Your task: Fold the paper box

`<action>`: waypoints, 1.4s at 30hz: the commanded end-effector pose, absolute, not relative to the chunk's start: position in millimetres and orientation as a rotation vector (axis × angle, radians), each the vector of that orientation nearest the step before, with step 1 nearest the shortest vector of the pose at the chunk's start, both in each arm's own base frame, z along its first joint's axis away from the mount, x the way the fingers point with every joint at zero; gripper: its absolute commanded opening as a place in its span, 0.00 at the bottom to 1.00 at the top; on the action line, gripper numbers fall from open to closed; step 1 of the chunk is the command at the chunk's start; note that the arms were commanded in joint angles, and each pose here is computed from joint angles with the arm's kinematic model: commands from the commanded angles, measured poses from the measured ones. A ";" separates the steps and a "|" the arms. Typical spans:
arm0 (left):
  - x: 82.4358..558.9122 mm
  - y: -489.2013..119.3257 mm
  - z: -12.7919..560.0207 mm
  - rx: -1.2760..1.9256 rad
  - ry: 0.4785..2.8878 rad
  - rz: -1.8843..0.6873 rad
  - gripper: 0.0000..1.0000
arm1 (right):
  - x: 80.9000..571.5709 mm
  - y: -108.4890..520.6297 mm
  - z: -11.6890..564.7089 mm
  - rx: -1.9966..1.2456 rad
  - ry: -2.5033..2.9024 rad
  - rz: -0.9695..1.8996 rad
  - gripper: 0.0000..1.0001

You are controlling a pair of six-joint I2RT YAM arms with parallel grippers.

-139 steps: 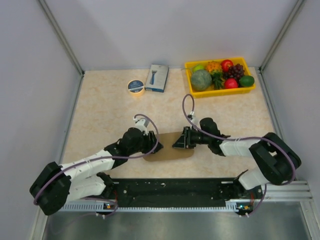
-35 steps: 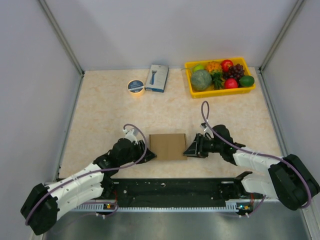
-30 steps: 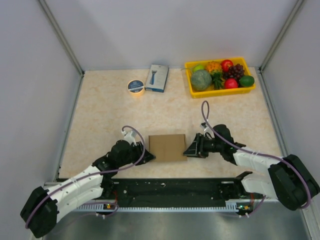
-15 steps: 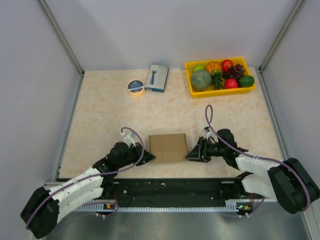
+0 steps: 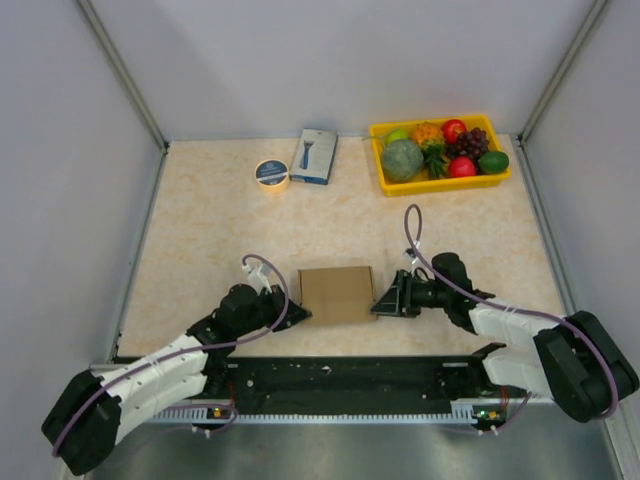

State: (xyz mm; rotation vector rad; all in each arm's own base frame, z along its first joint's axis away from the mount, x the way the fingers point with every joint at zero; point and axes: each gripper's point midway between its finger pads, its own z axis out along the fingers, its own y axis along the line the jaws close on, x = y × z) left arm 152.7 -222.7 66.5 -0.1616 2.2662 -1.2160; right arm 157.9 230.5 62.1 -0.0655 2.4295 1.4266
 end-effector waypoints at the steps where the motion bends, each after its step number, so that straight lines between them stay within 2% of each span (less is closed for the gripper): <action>1: 151.8 -220.8 59.9 -0.165 2.262 -1.218 0.00 | 177.2 227.2 63.6 -0.132 2.359 1.335 0.46; 9: 150.8 -219.8 55.4 -0.176 2.269 -1.217 0.00 | 176.9 233.1 64.0 -0.209 2.289 1.381 0.47; 16: 150.5 -221.4 56.9 -0.177 2.268 -1.230 0.00 | 161.1 243.9 74.4 -0.188 2.233 1.585 0.41; 19: 150.4 -221.3 58.5 -0.174 2.263 -1.232 0.00 | 158.8 245.6 77.0 -0.171 2.230 1.630 0.36; 20: 150.8 -221.2 59.6 -0.174 2.258 -1.233 0.00 | 158.5 246.2 78.6 -0.170 2.222 1.641 0.30; 25: 150.3 -220.4 58.8 -0.174 2.260 -1.229 0.00 | 163.5 247.7 79.1 -0.151 2.219 1.639 0.15; 26: 150.6 -220.0 58.0 -0.176 2.261 -1.225 0.00 | 164.2 248.1 78.7 -0.150 2.221 1.639 0.05; 27: 150.3 -219.8 57.3 -0.177 2.263 -1.224 0.00 | 164.8 248.4 78.4 -0.146 2.222 1.640 0.00; 37: 152.5 -214.6 54.2 -0.183 2.261 -1.181 0.00 | 170.9 247.9 60.9 -0.019 2.229 1.673 0.00; 38: 153.6 -214.0 55.1 -0.185 2.256 -1.177 0.02 | 171.0 248.2 61.1 -0.020 2.223 1.682 0.00; 40: 152.4 -212.1 52.7 -0.186 2.268 -1.162 0.15 | 169.0 249.0 60.2 -0.014 2.216 1.709 0.00; 41: 153.3 -212.5 57.0 -0.180 2.255 -1.168 0.30 | 168.6 249.2 61.5 -0.022 2.207 1.719 0.00; 42: 150.3 -211.6 55.6 -0.165 2.268 -1.162 0.40 | 168.2 250.4 67.0 -0.051 2.171 1.735 0.02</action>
